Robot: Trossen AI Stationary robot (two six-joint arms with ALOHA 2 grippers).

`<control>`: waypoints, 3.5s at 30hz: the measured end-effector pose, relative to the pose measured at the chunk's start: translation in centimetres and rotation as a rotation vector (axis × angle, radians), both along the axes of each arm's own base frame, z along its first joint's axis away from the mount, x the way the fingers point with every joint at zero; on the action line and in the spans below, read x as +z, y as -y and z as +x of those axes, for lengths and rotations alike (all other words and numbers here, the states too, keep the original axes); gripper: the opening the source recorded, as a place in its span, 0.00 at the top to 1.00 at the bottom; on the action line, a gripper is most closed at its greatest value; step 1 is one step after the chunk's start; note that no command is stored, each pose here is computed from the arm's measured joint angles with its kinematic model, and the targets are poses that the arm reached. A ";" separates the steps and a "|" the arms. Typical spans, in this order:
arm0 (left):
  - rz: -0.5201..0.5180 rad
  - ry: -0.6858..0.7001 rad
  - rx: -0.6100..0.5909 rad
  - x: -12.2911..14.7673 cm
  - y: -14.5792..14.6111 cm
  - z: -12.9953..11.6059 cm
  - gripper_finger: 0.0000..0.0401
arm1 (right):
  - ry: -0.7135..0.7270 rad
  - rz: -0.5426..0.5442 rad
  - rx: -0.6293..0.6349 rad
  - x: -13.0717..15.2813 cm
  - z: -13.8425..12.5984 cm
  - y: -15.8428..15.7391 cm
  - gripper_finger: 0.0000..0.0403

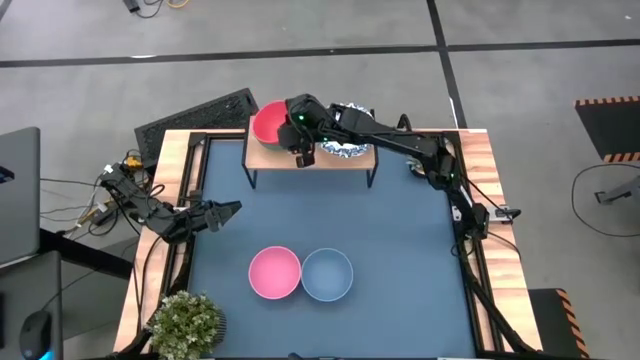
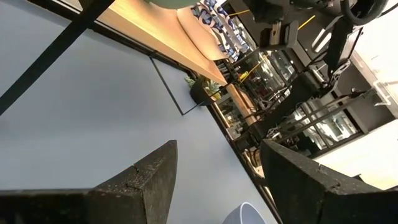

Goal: Place and stack bowls onto a shelf
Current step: Stack the orange bowl on top of the green bowl on the shelf, then stack the blue bowl on top of the orange bowl on the shelf

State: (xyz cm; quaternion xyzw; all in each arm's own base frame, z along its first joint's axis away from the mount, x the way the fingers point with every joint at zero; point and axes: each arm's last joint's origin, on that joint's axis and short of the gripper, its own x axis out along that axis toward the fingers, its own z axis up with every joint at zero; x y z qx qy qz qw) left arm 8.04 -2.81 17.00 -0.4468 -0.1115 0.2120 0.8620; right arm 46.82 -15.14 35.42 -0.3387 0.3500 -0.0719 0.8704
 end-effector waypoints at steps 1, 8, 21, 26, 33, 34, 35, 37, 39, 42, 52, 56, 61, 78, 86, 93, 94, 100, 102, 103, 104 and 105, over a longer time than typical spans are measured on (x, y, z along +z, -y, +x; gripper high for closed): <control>0.000 0.000 0.000 0.0 0.0 0.0 0.47 | 0.000 -0.007 -0.002 0.3 -0.2 -0.1 0.42; 0.001 0.000 0.000 0.0 0.0 0.0 0.47 | 0.080 0.019 0.015 4.5 -2.3 -3.3 0.37; 0.000 0.002 -0.054 0.0 0.1 0.1 0.47 | -0.174 0.452 -0.259 5.6 -8.1 -12.5 0.37; 0.004 0.000 -0.048 0.0 0.1 0.1 0.47 | -0.077 0.314 -0.243 4.9 -5.8 -11.8 0.37; 0.002 0.006 -0.111 0.1 0.3 0.1 0.47 | -0.348 0.565 -0.264 2.7 -7.3 -11.5 0.37; 0.005 0.005 -0.117 0.1 0.3 0.1 0.47 | -0.402 0.594 -0.283 2.5 -7.7 -12.0 0.37; 0.008 0.004 -0.120 0.1 0.3 0.1 0.47 | -0.448 0.612 -0.300 2.3 -8.1 -12.7 0.37; 0.008 0.004 -0.124 0.1 0.3 0.1 0.47 | -0.475 0.637 -0.318 2.1 -8.2 -14.2 0.37; 0.008 0.005 -0.125 0.1 0.3 0.1 0.47 | -0.458 0.660 -0.319 1.8 -7.9 -16.0 0.37; 0.009 0.005 -0.126 0.1 0.3 0.1 0.47 | -0.442 0.686 -0.306 1.4 -7.6 -19.0 0.37; 0.007 0.008 -0.160 0.2 0.4 0.2 0.47 | -0.523 0.722 -0.361 -6.9 -6.1 -23.3 0.37; 0.006 0.009 -0.169 0.2 0.4 0.2 0.47 | -0.540 0.756 -0.368 -9.9 -5.9 -23.4 0.37; 0.005 0.010 -0.170 0.2 0.4 0.2 0.47 | -0.566 0.753 -0.389 -13.1 -6.2 -23.2 0.37; 0.011 0.007 -0.168 0.2 0.4 0.2 0.47 | -0.693 0.438 0.290 -9.0 -10.9 -31.1 0.37; 0.003 0.010 -0.161 0.2 0.4 0.2 0.47 | -0.633 0.419 0.271 -11.9 -9.8 -30.9 0.37; -0.004 0.013 -0.162 0.2 0.4 0.2 0.47 | -0.692 0.427 0.262 -14.4 -10.5 -30.5 0.37; -0.004 0.013 -0.161 0.2 0.4 0.2 0.47 | -0.696 0.426 0.260 -14.7 -10.5 -30.5 0.37; -0.004 0.013 -0.161 0.2 0.4 0.2 0.47 | -0.689 0.419 0.257 -16.0 -10.7 -30.4 0.43; -0.004 0.013 -0.161 0.2 0.4 0.2 0.47 | -0.683 0.424 0.250 -15.9 -10.7 -30.3 0.51; -0.004 0.013 -0.161 0.2 0.4 0.2 0.47 | -0.681 0.429 0.241 -15.9 -10.6 -30.1 0.57; -0.004 0.013 -0.162 0.2 0.4 0.2 0.47 | -0.684 0.438 0.234 -15.8 -10.6 -30.0 0.64; -0.004 0.013 -0.161 0.1 0.4 0.2 0.47 | -0.691 0.447 0.230 -15.7 -10.7 -29.9 0.71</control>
